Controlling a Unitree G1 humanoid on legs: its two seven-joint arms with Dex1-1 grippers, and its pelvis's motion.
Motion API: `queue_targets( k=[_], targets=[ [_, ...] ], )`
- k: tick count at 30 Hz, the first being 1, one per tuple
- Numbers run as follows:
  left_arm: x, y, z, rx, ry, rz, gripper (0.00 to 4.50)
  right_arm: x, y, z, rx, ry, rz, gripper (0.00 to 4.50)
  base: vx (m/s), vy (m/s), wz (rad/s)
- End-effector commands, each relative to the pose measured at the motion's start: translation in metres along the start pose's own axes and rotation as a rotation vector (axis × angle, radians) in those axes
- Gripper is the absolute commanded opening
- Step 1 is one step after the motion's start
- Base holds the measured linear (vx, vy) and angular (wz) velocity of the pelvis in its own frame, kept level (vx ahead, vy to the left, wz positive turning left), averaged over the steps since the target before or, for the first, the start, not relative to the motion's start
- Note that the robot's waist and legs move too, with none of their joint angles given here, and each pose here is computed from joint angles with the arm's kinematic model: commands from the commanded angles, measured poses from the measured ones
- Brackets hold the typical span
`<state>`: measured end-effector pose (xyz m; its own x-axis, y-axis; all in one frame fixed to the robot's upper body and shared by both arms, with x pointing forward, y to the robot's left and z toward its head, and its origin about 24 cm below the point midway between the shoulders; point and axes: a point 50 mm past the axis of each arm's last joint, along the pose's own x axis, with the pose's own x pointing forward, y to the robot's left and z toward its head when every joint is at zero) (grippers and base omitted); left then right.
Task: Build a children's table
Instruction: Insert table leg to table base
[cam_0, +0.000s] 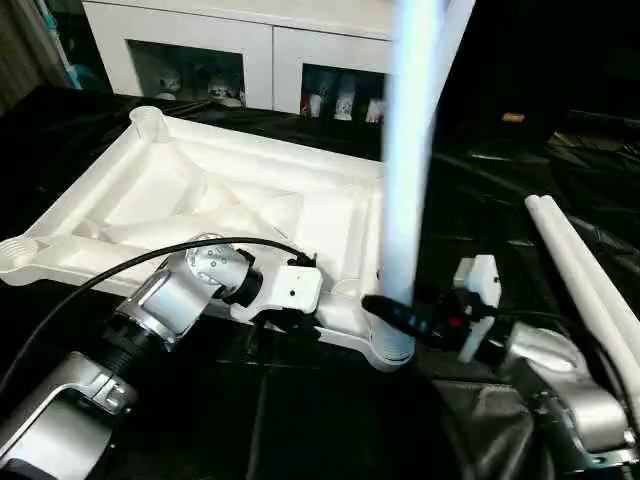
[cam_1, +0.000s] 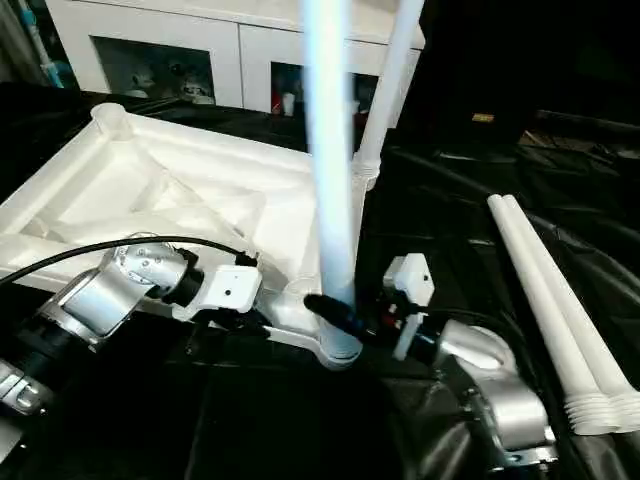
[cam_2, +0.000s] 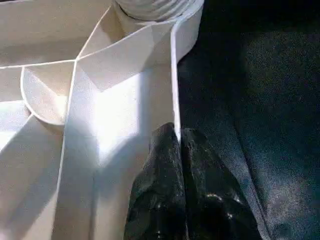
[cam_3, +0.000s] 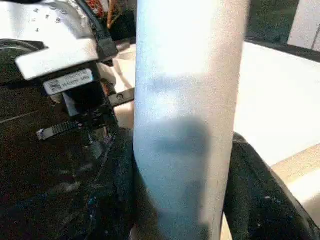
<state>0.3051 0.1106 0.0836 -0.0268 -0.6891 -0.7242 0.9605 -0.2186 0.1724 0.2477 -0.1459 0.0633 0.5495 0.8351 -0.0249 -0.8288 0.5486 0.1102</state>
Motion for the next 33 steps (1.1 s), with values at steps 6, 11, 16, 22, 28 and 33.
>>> queue_targets(
  k=[6, 11, 16, 22, 28, 33],
  targets=[
    [-0.007, 0.007, -0.008, -0.027, 0.047, 0.088, 0.00, -0.024, 0.004, -0.047, 0.149, 0.184, -0.097, 1.83, 0.000, 0.000, 0.00],
    [-0.011, 0.012, -0.008, -0.025, 0.040, 0.134, 0.00, -0.026, -0.001, -0.029, 0.172, 0.064, -0.139, 1.83, 0.000, 0.000, 0.00],
    [-0.019, 0.021, 0.005, -0.034, -0.085, 0.248, 0.00, -0.024, 0.001, -0.004, 0.166, -0.040, -0.099, 1.83, 0.000, 0.000, 0.00],
    [-0.044, 0.014, 0.028, -0.166, -0.377, 0.191, 0.70, -0.020, 0.009, 0.018, 0.149, -0.082, -0.005, 1.83, 0.000, 0.000, 0.00],
    [-0.067, 0.021, 0.051, -0.254, -0.661, 0.220, 1.18, -0.015, 0.011, 0.028, 0.112, -0.062, 0.042, 1.83, 0.000, 0.000, 0.00],
    [-0.069, 0.030, 0.083, -0.387, -0.934, 0.199, 1.63, -0.006, 0.007, 0.031, 0.068, -0.037, 0.027, 1.83, 0.000, 0.000, 0.00]
  ],
)
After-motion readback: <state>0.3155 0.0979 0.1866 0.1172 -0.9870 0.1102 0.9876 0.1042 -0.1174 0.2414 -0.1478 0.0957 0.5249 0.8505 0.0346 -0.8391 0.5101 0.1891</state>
